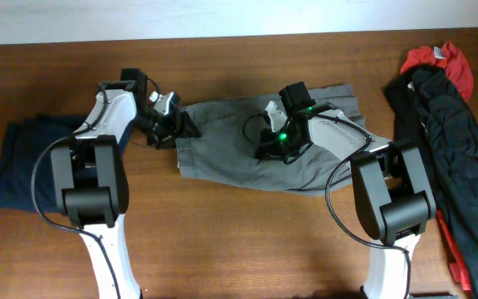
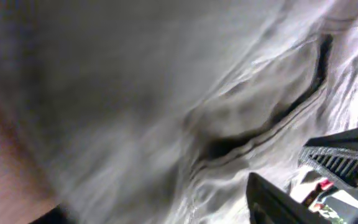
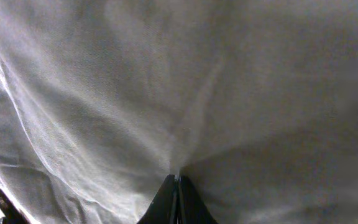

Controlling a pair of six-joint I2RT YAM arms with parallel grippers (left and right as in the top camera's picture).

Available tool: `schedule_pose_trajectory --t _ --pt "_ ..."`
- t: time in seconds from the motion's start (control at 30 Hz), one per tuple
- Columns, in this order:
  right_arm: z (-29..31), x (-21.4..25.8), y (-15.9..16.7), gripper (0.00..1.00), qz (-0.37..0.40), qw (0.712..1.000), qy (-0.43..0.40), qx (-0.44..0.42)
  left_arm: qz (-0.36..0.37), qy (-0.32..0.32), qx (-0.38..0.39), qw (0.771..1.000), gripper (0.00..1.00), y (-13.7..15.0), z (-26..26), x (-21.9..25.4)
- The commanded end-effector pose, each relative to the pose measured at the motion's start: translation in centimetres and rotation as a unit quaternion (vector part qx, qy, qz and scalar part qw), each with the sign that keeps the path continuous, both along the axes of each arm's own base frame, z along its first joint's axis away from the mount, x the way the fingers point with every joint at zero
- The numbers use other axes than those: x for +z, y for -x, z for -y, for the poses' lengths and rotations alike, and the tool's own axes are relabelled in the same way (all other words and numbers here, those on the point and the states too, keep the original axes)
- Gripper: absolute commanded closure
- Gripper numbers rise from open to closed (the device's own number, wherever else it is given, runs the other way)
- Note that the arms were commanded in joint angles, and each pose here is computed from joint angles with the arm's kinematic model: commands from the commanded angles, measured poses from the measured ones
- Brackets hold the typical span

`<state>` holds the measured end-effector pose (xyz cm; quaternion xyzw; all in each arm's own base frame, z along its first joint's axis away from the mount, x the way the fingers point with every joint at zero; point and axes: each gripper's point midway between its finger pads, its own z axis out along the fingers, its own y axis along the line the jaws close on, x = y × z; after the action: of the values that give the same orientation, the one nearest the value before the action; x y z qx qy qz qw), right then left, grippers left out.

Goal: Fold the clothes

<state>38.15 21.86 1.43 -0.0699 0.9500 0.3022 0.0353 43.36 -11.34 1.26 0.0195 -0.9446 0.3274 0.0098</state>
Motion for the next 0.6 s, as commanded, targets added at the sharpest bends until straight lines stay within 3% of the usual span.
schedule_pose_trajectory --t 0.0,0.07,0.2,0.27,0.47,0.57 --pt "-0.1 0.0 -0.3 0.95 0.005 1.000 0.003 0.000 -0.066 -0.027 -0.026 0.997 0.37 3.0 1.3 -6.5" --pt "-0.1 0.0 -0.3 0.96 0.005 1.000 0.003 0.000 -0.064 -0.028 -0.031 0.997 0.46 3.0 1.7 -6.5" --pt "-0.1 0.0 -0.3 0.95 0.005 1.000 0.003 0.000 -0.065 -0.028 -0.032 0.997 0.86 3.1 1.8 -6.5" --pt "-0.1 0.0 -0.3 0.95 0.005 1.000 0.003 0.000 -0.064 -0.028 -0.030 0.997 1.00 2.9 1.6 -6.4" --pt "0.8 0.8 -0.6 0.96 0.007 1.000 0.000 -0.006 -0.062 -0.033 -0.035 0.997 0.99 2.8 -0.4 -3.9" --pt "2.1 2.8 -1.1 0.96 0.023 1.000 -0.002 -0.018 -0.054 -0.087 -0.044 0.994 0.99 2.7 -3.6 -1.0"
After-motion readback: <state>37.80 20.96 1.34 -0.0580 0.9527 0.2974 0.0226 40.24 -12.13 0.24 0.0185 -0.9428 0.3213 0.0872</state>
